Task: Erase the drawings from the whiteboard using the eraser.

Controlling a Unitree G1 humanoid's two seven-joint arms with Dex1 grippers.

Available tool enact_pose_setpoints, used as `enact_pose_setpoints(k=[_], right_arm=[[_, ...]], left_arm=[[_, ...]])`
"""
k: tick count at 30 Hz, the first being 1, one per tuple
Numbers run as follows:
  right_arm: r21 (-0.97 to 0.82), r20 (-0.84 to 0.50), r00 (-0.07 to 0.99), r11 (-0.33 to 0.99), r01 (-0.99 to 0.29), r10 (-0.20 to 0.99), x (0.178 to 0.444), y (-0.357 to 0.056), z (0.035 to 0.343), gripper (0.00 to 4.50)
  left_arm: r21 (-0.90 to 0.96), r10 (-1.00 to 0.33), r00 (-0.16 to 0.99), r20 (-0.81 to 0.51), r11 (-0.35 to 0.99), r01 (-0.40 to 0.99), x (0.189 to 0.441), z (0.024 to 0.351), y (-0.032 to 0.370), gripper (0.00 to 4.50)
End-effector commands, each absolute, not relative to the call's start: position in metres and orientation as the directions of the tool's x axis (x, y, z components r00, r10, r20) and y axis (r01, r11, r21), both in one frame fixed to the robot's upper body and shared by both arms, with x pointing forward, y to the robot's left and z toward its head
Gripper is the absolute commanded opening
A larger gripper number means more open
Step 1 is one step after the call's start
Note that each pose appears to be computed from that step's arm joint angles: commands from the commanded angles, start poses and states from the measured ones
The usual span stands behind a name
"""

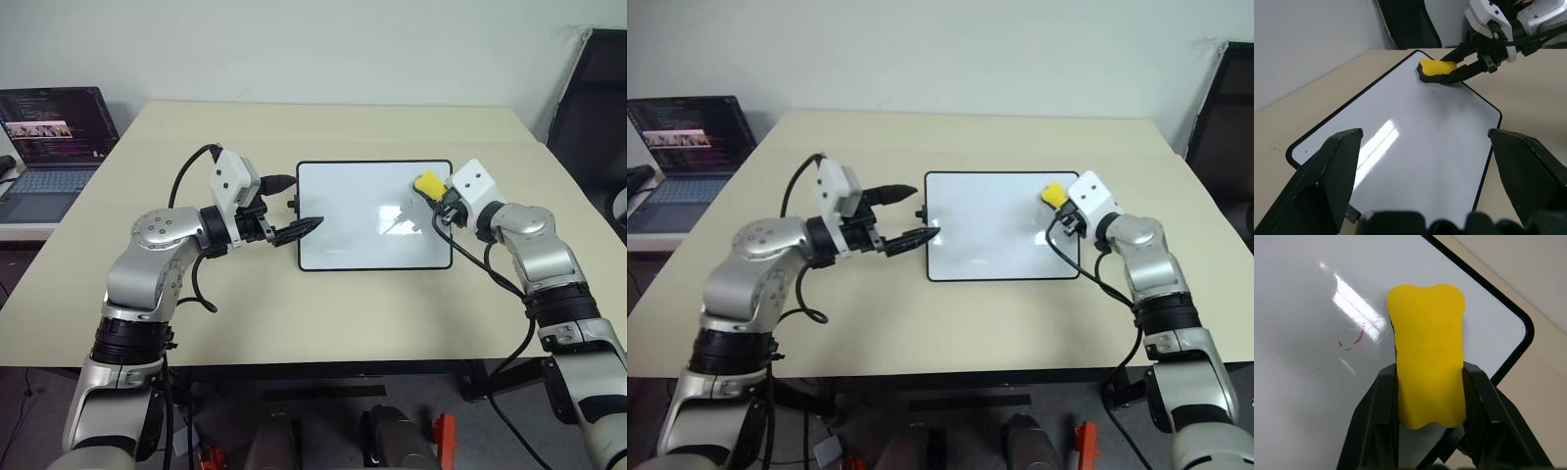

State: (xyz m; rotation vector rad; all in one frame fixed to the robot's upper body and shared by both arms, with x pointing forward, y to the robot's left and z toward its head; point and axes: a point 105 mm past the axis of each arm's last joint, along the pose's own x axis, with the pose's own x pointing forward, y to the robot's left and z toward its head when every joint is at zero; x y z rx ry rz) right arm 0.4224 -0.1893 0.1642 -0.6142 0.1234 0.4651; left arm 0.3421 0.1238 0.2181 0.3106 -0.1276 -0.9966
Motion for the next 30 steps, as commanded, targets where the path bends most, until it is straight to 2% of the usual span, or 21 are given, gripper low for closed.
enact_pose_setpoints(k=[1,6,8,17,19,21,24,27,30], right_arm=[[-0.505,-0.401,0.837,0.672,-0.542,0.373,0.409,-0.191,0.118,1.31],[-0.46,-0.469,0.718,0.551,-0.696,0.515,0.384,-0.153,0.101,1.31],[-0.448,-0.489,0.689,0.523,-0.725,0.536,0.377,-0.146,0.096,1.31],[-0.515,-0.415,0.8,0.613,-0.599,0.433,0.398,-0.169,0.115,1.3],[-0.448,-0.371,0.783,0.642,-0.622,0.5,0.392,-0.169,0.132,1.3],[-0.373,-0.271,0.744,0.646,-0.667,0.611,0.377,-0.168,0.165,1.3],[-0.305,-0.134,0.731,0.674,-0.673,0.669,0.354,-0.19,0.215,1.3],[-0.28,-0.042,0.823,0.784,-0.554,0.567,0.35,-0.227,0.244,1.3],[-0.261,-0.075,0.934,0.897,-0.356,0.348,0.356,-0.279,0.24,1.3]], left_arm=[[0.352,-0.85,0.527,-0.01,0.491,0.797,0.34,0.229,0.122,4.5],[0.353,-0.849,0.528,-0.012,0.49,0.797,0.341,0.229,0.122,4.5],[0.354,-0.85,0.527,-0.011,0.489,0.797,0.341,0.23,0.122,4.5],[0.358,-0.85,0.527,-0.011,0.489,0.795,0.341,0.23,0.122,4.5],[0.36,-0.852,0.523,-0.009,0.486,0.797,0.341,0.231,0.121,4.5],[0.362,-0.856,0.518,-0.007,0.48,0.799,0.339,0.233,0.12,4.5],[0.354,-0.876,0.483,-0.019,0.445,0.822,0.335,0.233,0.116,4.5],[0.337,-0.904,0.428,-0.024,0.396,0.854,0.329,0.229,0.103,4.5],[0.318,-0.929,0.37,-0.017,0.346,0.883,0.325,0.225,0.085,4.5]])
